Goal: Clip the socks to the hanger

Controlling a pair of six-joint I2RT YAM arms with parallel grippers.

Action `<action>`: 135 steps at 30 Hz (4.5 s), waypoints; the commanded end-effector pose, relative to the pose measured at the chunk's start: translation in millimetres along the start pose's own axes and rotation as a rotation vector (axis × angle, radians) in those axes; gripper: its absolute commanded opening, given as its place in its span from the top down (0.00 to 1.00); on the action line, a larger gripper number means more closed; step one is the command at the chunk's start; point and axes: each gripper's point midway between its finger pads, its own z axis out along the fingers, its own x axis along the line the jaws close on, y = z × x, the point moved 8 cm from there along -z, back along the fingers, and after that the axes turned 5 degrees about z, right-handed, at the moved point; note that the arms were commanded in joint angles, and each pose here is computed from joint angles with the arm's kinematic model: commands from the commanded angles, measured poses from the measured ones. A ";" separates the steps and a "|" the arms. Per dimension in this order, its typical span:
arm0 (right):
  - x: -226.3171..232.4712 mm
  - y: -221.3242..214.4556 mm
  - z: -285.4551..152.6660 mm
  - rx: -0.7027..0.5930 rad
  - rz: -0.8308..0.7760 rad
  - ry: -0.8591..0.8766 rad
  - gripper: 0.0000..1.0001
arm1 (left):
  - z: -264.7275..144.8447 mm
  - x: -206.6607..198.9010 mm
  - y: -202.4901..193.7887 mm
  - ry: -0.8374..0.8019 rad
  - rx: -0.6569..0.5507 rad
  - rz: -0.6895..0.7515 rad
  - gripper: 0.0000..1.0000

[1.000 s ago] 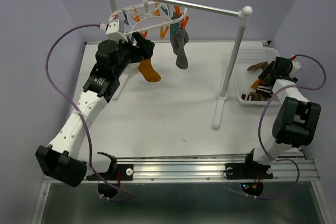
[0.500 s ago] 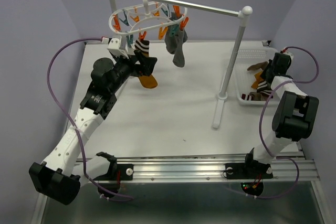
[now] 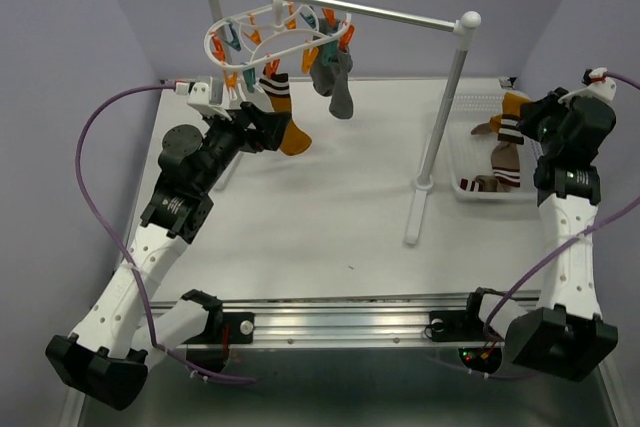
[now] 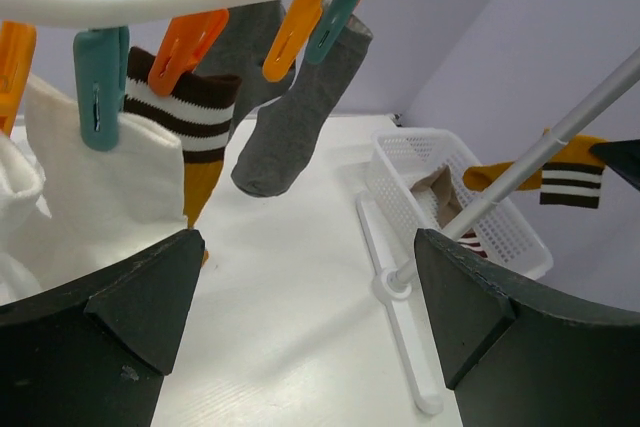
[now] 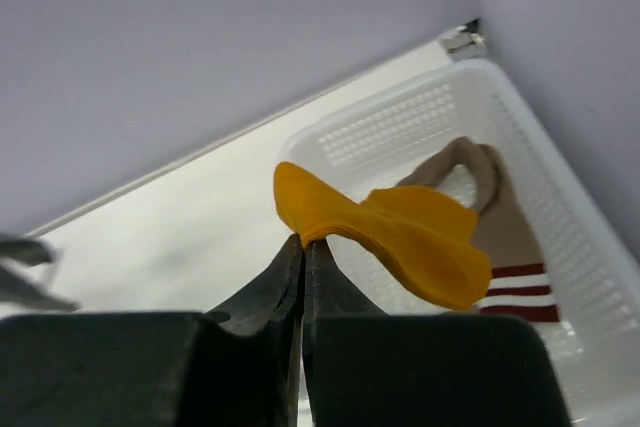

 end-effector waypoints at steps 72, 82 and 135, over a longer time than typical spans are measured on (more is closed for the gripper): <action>170.3 -282.8 -91.4 0.795 -0.147 0.563 0.17 | -9.2 11.3 -6.5 0.195 -0.003 -0.186 0.01; 184.0 -344.7 -51.3 0.909 -0.261 0.494 0.00 | -9.7 2.3 -4.2 0.112 0.025 -0.163 0.01; 255.5 -146.1 -76.7 0.245 -0.219 0.803 0.00 | -6.8 -41.8 22.7 -0.173 -0.039 -0.078 0.01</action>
